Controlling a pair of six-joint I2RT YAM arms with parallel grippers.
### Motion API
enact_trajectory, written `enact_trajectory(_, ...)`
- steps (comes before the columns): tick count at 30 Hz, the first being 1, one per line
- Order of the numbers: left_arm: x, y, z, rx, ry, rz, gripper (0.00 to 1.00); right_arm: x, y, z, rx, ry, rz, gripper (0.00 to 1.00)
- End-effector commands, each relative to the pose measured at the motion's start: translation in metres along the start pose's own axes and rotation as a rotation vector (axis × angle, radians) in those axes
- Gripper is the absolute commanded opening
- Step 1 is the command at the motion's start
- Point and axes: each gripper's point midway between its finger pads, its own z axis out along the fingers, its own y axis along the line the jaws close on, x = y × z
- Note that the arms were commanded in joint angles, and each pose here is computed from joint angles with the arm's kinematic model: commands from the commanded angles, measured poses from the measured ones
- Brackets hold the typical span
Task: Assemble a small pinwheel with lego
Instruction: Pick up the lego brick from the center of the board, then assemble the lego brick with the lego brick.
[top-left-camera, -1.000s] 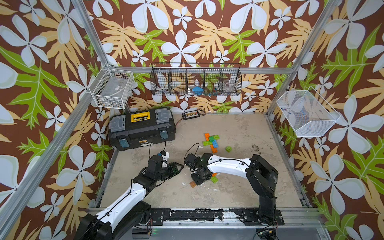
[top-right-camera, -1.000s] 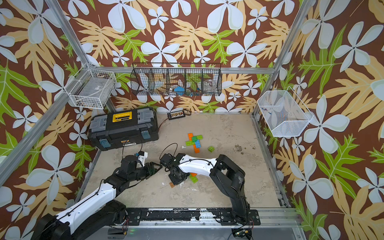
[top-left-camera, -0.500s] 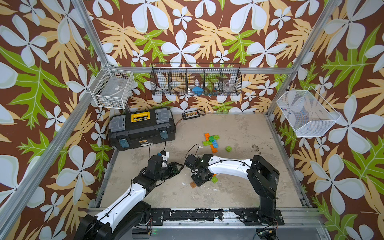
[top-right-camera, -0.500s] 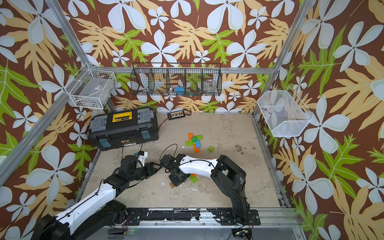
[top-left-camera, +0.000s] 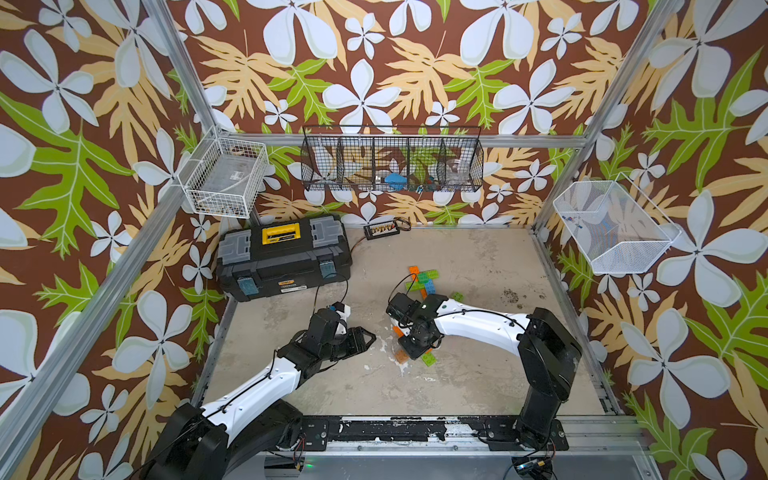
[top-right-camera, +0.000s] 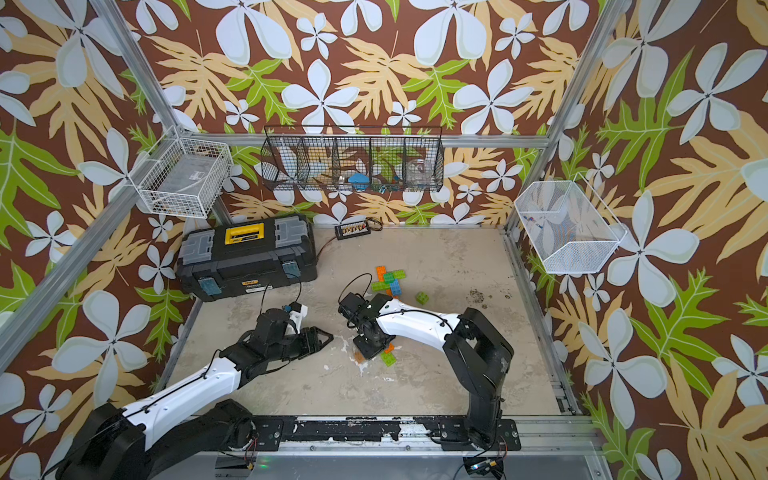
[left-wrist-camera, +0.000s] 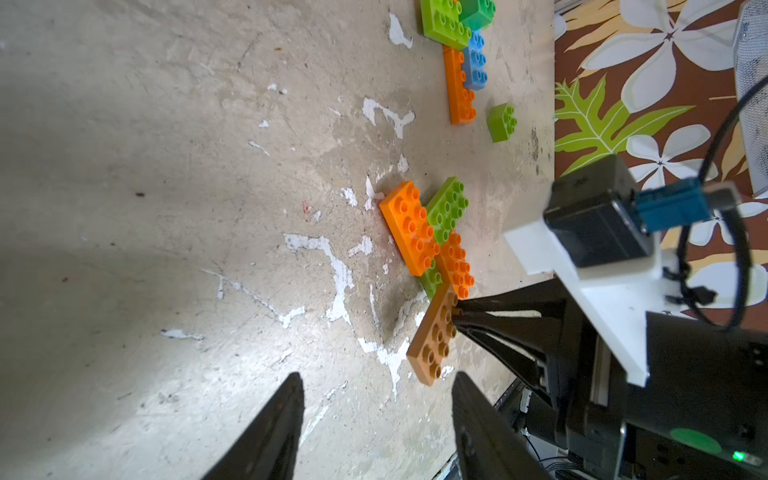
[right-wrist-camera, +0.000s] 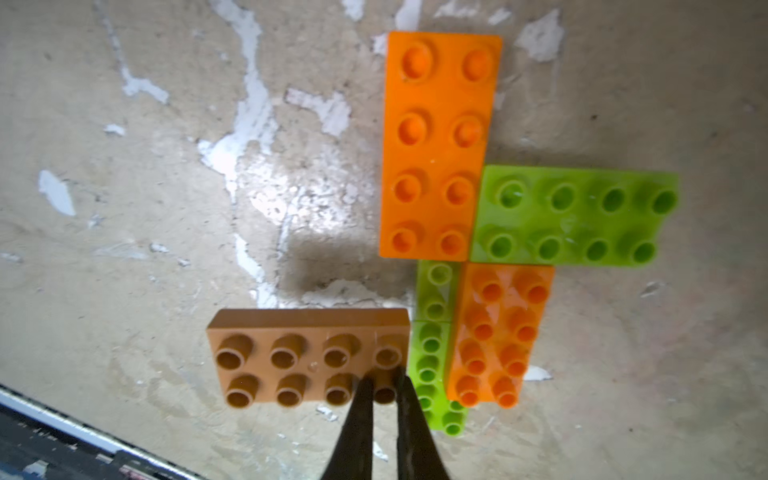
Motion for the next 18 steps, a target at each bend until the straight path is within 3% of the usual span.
enact_trajectory(1,-0.007,-0.005,-0.001,0.003,-0.029,0.021,0.59,-0.004,-0.006,0.0,0.021,0.003,-0.054,0.12)
enact_trajectory(18,-0.002,0.001,-0.003,-0.005,-0.025,0.019,0.59,-0.015,-0.019,0.015,0.068,0.017,-0.061,0.12)
